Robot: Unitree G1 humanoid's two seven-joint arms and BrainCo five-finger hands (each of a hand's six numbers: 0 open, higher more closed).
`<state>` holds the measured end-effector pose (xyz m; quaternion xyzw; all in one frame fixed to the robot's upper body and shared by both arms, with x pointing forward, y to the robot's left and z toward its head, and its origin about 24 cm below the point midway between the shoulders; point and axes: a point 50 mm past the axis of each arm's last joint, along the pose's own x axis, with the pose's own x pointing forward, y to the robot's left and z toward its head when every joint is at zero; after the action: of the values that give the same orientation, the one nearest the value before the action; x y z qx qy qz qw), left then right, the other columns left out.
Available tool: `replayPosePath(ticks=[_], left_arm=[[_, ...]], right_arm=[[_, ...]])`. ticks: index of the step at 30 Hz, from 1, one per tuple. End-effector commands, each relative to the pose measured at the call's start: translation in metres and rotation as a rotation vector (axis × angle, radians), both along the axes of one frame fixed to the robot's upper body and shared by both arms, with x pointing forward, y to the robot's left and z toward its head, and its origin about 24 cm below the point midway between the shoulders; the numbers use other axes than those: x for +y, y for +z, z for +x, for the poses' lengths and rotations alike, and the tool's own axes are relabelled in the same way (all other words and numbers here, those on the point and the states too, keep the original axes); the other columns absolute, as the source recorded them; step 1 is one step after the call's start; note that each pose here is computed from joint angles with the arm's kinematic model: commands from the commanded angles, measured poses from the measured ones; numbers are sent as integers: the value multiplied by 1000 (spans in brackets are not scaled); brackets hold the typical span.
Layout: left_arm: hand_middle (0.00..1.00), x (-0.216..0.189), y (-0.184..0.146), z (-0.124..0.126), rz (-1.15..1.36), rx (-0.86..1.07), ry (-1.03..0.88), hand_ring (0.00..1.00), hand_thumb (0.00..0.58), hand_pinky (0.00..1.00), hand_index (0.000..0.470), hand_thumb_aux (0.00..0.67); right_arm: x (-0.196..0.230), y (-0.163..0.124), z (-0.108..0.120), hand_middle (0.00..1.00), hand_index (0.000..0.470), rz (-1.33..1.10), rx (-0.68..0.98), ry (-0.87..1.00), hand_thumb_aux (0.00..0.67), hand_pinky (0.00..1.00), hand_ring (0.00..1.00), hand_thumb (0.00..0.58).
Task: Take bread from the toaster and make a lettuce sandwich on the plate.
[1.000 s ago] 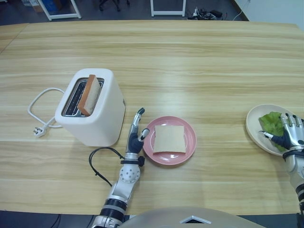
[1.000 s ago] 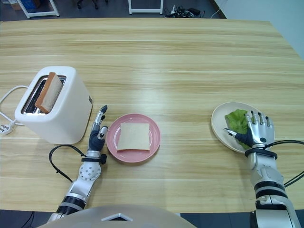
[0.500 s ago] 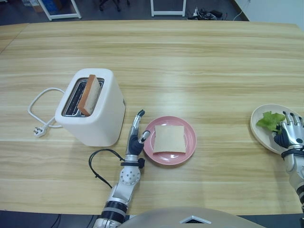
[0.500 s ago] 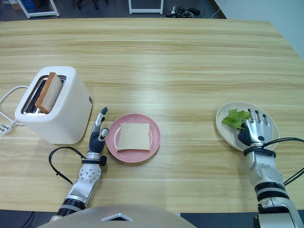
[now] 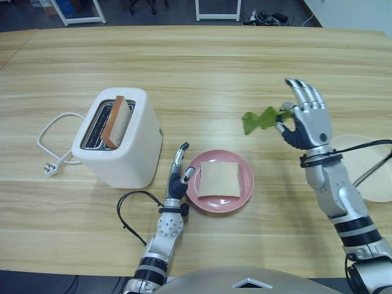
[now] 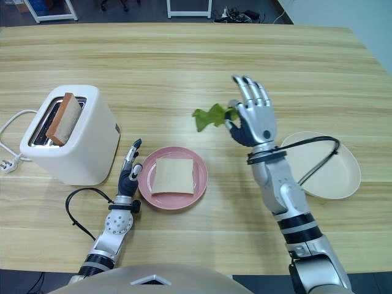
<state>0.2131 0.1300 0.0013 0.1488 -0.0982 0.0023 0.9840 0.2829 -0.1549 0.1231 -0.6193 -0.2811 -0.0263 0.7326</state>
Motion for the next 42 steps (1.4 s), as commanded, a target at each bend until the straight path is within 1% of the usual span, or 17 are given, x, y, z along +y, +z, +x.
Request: replayPosePath(ticks=[1,4,9,11,15,19,25,26,27,32,36,39,42], left_arm=[[0,0,-4,2,-26,26,-1,0,0,0,0,0],[0,-2,-3,2,-31,25,-7,0,0,0,0,0],[0,-3,-4,1,-32,27,-7,0,0,0,0,0],[0,-4,-4,1,-31,28,-6,0,0,0,0,0],[0,-5,-5,2,-25,28,-10,0,0,0,0,0],[0,-5,-5,2,-19,29,-9,0,0,0,0,0],[0,-6,-6,1,-13,33,-12,0,0,0,0,0],[0,-6,-7,1,-12,33,-13,0,0,0,0,0],[0,-6,-7,1,-11,34,-14,0,0,0,0,0],[0,-7,-8,1,-7,39,-15,0,0,0,0,0],[0,-8,-8,1,-3,39,-18,0,0,0,0,0],[0,-8,-7,1,5,32,-20,0,0,0,0,0],[0,-7,1,0,39,-27,-19,0,0,0,0,0]], right_arm=[[44,-21,1,0,470,-26,77,125,670,0,0,580],[63,-46,-7,0,470,-58,163,190,670,0,0,580],[74,-83,-30,0,470,-104,294,258,670,0,0,580],[77,-92,-38,0,470,-118,332,283,670,0,0,580],[75,-96,-48,0,470,-118,352,297,670,0,0,580],[68,-94,-52,0,470,-118,353,286,670,0,0,580],[67,-98,-57,0,470,-126,382,291,670,0,0,580],[67,-99,-58,0,308,-130,388,295,439,0,0,511],[68,-100,-59,0,0,-124,404,304,0,0,0,0],[69,-103,-67,0,0,-109,467,352,0,0,0,0],[69,-95,-72,0,0,3,497,399,0,0,0,0],[59,-80,-71,0,0,137,489,404,0,0,0,0],[37,-50,-61,0,0,416,411,378,0,0,0,0]])
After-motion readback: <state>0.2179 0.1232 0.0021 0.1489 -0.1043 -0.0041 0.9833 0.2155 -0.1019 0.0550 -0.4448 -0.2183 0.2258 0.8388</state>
